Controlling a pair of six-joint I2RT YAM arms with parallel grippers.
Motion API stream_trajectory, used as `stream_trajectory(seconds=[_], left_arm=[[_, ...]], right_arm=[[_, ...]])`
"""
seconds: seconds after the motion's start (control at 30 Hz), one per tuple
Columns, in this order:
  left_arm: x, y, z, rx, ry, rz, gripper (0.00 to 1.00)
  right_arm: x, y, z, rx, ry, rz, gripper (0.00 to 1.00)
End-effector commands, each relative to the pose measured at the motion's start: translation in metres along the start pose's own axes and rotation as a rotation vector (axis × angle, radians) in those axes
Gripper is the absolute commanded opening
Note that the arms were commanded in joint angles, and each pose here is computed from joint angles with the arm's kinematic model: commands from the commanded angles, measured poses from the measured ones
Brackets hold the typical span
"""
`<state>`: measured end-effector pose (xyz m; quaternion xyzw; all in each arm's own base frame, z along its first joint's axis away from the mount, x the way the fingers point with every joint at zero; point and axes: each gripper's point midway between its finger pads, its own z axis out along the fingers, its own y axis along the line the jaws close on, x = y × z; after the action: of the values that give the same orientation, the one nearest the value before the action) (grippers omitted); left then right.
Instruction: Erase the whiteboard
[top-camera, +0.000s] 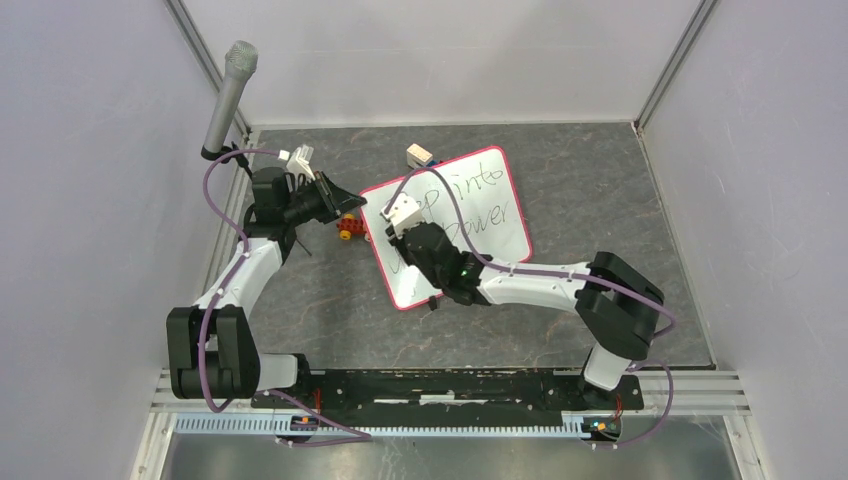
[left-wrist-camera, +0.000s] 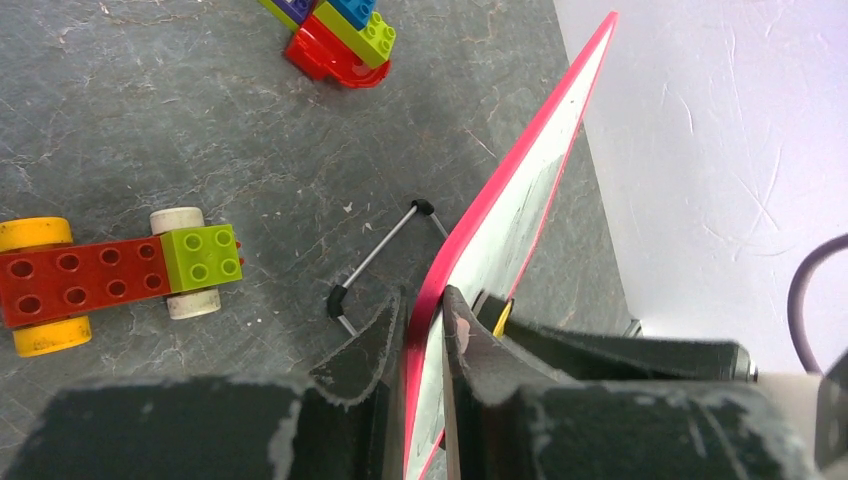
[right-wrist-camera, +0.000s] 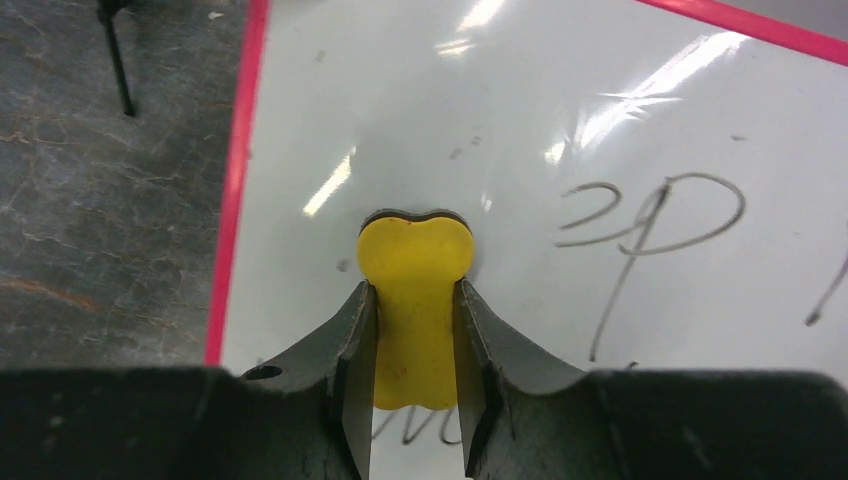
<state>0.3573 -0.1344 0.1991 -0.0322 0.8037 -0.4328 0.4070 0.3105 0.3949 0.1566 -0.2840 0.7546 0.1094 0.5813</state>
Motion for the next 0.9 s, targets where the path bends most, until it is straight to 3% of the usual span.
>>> stream_trajectory(seconds=[0.0,0.23,0.63,0.73,0.87], left_arm=[[-0.002,-0.021,-0.002,0.07,0.008,0.055,0.02],[-0.002,-0.021,-0.002,0.066,0.007,0.055,0.02],[-0.001,-0.02,-0.002,0.066,0.011,0.056,0.02],[0.0,-0.019,-0.002,0.058,0.011,0.055,0.02],[0.001,-0.021,-0.002,0.065,0.018,0.06,0.02]], right_arm=[[0.026,-0.064,-0.002,0.135,0.077,0.003,0.27],[0.032,-0.099,-0.005,0.23,0.099,-0.032,0.27],[0.009,0.029,0.006,-0.074,0.041,-0.071,0.27],[0.002,0.033,0.008,-0.086,0.025,-0.051,0.27],[0.009,-0.002,0.012,-0.011,0.057,0.008,0.27]])
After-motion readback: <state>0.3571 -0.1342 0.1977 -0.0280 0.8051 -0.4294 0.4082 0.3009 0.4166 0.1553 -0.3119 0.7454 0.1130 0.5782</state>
